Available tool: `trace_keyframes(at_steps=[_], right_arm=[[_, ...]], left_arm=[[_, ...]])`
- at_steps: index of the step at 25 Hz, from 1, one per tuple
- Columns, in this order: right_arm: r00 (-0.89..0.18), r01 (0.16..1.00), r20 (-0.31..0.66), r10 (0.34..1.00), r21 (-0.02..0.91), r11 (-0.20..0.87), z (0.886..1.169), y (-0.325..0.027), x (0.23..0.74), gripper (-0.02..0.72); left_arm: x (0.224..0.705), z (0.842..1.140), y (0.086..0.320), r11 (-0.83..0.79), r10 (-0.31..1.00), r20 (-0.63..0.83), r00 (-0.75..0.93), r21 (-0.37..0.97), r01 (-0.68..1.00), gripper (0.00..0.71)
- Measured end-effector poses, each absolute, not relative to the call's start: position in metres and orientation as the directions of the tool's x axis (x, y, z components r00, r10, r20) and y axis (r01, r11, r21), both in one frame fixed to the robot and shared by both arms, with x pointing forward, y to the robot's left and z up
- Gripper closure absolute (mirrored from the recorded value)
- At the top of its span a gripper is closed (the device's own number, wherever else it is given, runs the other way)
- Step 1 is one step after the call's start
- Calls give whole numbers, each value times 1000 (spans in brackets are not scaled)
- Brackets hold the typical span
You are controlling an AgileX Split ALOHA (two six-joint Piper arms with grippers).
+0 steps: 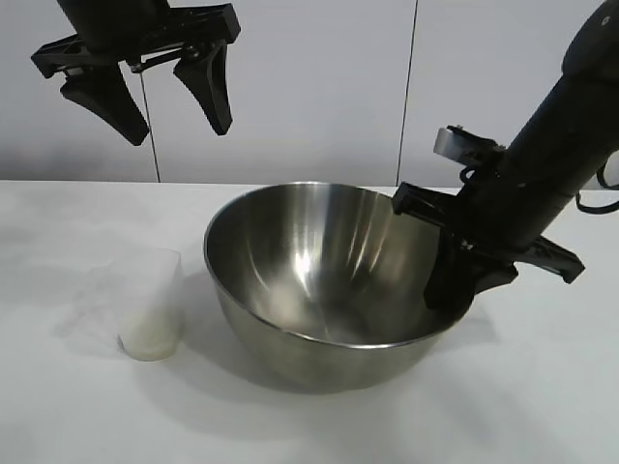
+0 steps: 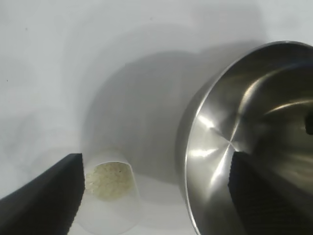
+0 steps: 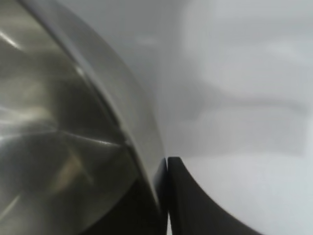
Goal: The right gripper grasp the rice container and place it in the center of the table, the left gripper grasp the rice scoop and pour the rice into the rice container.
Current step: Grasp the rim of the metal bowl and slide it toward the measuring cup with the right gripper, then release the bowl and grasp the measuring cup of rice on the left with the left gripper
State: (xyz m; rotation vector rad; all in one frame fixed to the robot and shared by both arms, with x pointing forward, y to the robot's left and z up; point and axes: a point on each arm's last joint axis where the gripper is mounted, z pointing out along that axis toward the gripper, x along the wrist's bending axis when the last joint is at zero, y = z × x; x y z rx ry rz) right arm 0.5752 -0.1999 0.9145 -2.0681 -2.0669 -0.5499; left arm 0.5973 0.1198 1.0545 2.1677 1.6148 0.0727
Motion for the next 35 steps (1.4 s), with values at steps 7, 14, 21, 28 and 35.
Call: trace_keyframes(at_steps=[7,14,21,28,35], right_arm=[[-6,989,377,926,137,-50,912,-199,576,643],[-4,992,391,920,115,-44,914,-198,576,267],[-122,989,381,917,121,82,959,-202,591,239],[-188,971,285,940,199,134,1043,-238,611,239],[-212,938,296,931,328,110,1089,-240,623,239]], left_arm=[[597,1055,120,-226,924,-212,319,370,901,123],[597,1055,120,-226,924,-212,319,370,901,123],[597,1055,120,-226,924,-212,319,370,901,123],[597,1055,120,-226,924,-212,319,370,901,123],[597,1055,120,-226,924,-212,319,370,901,123]])
